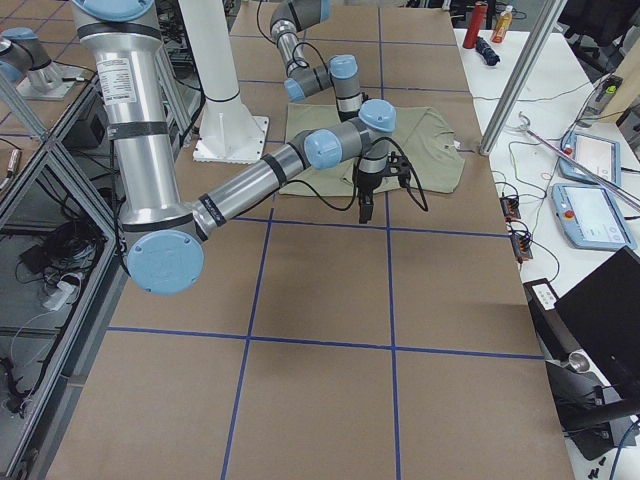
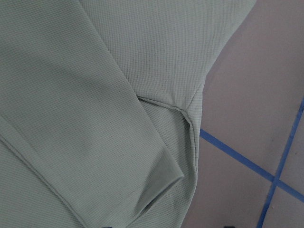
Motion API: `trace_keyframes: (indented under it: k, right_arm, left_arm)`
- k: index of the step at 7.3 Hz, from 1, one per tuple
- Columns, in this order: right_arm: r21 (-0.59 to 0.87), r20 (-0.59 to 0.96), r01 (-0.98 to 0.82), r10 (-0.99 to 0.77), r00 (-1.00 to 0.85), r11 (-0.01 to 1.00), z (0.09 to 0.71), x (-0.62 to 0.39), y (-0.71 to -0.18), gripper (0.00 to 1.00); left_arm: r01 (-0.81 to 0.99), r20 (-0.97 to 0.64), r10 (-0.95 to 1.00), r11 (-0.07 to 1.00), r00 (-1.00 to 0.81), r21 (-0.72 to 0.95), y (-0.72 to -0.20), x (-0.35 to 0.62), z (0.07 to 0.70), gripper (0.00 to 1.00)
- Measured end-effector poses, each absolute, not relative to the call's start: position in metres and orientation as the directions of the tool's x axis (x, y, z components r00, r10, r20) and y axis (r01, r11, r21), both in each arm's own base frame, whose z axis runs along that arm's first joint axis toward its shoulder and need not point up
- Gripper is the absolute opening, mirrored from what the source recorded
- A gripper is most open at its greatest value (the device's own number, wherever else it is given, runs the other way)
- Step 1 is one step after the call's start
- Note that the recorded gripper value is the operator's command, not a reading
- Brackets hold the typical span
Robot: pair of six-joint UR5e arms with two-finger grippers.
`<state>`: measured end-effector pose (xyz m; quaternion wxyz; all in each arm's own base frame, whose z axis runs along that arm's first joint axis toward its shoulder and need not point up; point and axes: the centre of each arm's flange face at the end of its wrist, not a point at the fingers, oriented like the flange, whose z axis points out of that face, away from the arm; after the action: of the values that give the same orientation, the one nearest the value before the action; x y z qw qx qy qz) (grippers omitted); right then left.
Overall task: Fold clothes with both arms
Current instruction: 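Fold the held sleeve across the shirt body with the left gripper, then release the sleeve and move both grippers to the shirt's side edges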
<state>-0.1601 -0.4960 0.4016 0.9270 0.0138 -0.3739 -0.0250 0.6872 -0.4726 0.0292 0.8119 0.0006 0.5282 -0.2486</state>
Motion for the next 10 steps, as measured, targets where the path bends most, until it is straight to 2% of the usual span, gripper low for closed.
trace_keyframes:
  k: [2, 4, 7, 10]
  right_arm:
    - [0.050, 0.725, 0.001, -0.037, 0.688, 0.999, 0.393, -0.186, -0.491, 1.00]
    - [0.040, 0.767, -0.035, -0.008, 0.642, 0.999, 0.380, -0.242, -0.461, 1.00]
    - [0.027, 0.762, -0.065, 0.022, 0.647, 0.998, 0.367, -0.326, -0.373, 1.00]
    - [0.074, 0.762, -0.090, 0.002, 0.647, 0.993, 0.378, -0.402, -0.278, 1.00]
  left_arm:
    - [0.392, -0.868, -0.336, 0.901, 0.366, -0.183, -0.475, 0.655, 0.055, 1.00]
    - [0.359, -0.860, -0.256, 0.929, 0.441, -0.093, -0.448, 0.592, 0.111, 1.00]
    - [0.276, -0.839, -0.108, 0.960, 0.533, 0.051, -0.386, 0.469, 0.181, 1.00]
    - [0.218, -0.829, -0.048, 0.972, 0.557, 0.090, -0.350, 0.406, 0.214, 1.00]
